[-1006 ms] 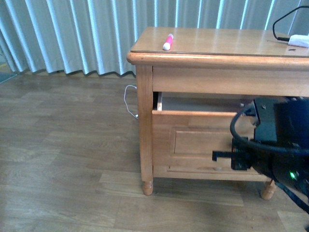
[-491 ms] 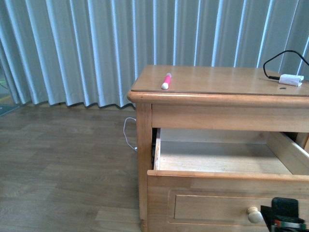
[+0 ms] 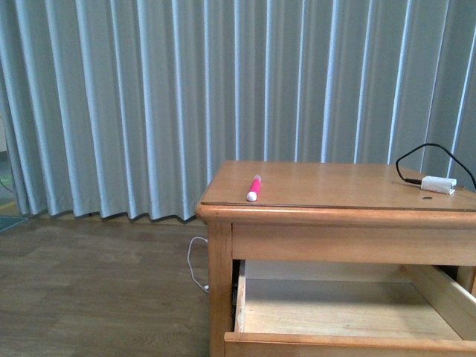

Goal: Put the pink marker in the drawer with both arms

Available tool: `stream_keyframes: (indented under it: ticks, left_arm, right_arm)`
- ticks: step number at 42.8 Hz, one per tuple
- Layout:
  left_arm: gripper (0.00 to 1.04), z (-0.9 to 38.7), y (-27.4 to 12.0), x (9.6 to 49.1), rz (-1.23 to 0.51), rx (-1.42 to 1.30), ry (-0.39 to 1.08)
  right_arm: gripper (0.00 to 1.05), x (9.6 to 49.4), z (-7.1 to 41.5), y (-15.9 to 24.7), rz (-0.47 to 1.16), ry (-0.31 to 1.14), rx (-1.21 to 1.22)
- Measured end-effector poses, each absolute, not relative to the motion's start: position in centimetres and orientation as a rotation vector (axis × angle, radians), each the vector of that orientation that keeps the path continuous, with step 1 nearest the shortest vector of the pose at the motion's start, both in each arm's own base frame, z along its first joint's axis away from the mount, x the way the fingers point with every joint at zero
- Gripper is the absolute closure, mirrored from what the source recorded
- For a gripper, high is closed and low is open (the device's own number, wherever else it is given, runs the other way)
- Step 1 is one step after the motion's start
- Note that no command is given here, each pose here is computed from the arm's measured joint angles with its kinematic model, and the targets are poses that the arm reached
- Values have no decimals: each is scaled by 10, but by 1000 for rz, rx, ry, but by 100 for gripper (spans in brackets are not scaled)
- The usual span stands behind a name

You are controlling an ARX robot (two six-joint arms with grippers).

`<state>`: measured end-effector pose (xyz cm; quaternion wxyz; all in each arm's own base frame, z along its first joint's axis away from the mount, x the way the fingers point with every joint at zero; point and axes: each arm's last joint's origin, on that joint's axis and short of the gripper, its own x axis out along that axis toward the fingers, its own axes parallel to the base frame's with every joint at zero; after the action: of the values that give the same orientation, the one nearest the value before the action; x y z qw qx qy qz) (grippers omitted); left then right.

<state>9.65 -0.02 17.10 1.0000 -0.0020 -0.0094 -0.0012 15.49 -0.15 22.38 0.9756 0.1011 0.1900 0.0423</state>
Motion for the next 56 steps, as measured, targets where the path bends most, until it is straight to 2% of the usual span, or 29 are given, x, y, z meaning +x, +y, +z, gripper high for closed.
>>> stream_keyframes:
  ticks: [15, 22, 26, 33, 39, 56]
  left_arm:
    - [6, 171, 0, 97, -3, -4, -19]
    - [6, 164, -3, 100, 282, -57, 65]
    - [6, 168, -7, 104, 344, -51, 86]
    - [6, 201, -20, 122, 260, -62, 52]
    - [6, 232, -35, 156, 183, -35, 35]
    - [6, 258, -77, 260, 17, 20, 69]
  right_arm:
    - [9, 152, 225, 3, 110, 375, 183]
    - [9, 152, 225, 3, 111, 375, 181]
    - [9, 152, 225, 3, 111, 375, 181]
    - [9, 152, 225, 3, 111, 375, 181]
    - [9, 152, 225, 3, 111, 376, 181]
    - [9, 152, 225, 3, 112, 376, 180]
